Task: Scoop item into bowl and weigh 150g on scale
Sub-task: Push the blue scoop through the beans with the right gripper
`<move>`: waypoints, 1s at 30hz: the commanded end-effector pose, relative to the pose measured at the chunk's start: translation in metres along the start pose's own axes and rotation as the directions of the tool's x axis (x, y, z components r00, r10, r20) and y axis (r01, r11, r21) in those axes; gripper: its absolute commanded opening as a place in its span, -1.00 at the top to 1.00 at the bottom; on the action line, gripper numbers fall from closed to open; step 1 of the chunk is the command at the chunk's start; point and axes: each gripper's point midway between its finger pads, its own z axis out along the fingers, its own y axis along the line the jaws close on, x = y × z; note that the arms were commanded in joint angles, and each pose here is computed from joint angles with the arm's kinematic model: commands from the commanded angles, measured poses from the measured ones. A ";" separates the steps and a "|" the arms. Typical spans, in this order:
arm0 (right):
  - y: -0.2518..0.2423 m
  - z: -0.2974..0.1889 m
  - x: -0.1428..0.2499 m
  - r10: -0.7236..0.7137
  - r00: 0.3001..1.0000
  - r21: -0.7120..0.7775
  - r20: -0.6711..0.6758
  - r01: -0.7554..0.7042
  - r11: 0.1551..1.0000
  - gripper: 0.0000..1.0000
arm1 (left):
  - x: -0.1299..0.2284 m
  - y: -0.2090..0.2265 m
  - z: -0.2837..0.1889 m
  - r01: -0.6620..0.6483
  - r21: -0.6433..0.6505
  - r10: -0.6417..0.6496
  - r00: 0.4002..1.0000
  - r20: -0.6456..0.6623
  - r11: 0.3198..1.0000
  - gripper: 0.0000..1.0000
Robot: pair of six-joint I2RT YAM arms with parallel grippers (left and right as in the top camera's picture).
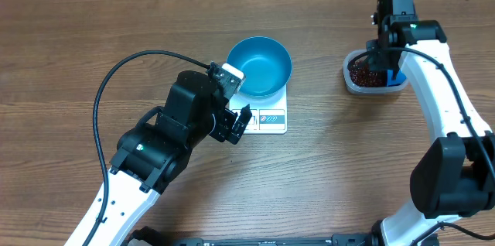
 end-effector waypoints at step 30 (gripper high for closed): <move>0.055 0.000 0.007 -0.070 0.997 -0.208 -0.035 0.061 0.976 0.92 | 0.000 0.003 -0.001 0.019 -0.011 -0.019 1.000 0.003 1.000 -0.99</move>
